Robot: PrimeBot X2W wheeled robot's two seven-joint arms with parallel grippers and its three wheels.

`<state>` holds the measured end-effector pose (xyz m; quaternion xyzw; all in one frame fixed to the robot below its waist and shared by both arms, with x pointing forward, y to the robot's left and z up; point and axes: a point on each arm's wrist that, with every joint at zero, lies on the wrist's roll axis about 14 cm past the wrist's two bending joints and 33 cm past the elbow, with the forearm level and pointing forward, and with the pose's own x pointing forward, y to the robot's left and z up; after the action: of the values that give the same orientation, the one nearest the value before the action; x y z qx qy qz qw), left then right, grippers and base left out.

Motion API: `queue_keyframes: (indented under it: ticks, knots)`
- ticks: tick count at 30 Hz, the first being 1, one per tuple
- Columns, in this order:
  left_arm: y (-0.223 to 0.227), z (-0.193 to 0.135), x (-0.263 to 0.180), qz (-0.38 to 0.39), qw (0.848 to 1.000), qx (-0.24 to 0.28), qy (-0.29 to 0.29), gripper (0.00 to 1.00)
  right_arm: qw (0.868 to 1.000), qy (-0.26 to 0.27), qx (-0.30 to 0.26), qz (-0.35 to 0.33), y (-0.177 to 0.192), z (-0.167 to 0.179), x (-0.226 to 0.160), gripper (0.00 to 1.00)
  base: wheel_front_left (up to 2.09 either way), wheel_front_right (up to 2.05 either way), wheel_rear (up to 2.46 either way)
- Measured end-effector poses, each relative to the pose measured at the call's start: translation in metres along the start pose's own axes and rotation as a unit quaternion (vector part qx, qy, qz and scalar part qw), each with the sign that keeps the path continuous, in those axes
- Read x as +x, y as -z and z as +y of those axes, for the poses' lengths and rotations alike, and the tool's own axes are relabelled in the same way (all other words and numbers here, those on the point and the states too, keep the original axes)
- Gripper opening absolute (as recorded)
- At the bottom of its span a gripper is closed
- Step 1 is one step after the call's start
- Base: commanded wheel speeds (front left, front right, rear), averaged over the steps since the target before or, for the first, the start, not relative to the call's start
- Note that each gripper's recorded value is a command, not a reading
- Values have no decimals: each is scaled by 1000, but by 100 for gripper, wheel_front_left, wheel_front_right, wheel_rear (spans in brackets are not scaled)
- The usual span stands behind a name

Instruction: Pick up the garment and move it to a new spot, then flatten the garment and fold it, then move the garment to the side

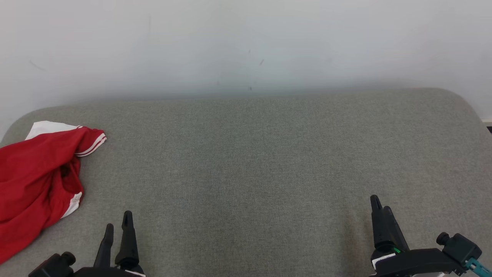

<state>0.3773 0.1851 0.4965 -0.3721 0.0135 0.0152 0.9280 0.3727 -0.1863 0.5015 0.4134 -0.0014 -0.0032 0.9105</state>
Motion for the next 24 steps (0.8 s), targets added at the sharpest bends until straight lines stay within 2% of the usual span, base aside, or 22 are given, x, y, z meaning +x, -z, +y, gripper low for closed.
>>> queue_keyframes:
  ticks: [11, 24]
  knots:
    - [0, -7, -1, -4, 997, 75, 12, 100, 996, -13, -84, -1, 2, 5, -1, 100, 0, 0, 0]
    - [-2, -10, -4, -15, 988, 154, 22, 100, 986, -27, -167, -10, 0, 11, -3, 100, 0, 0, 0]
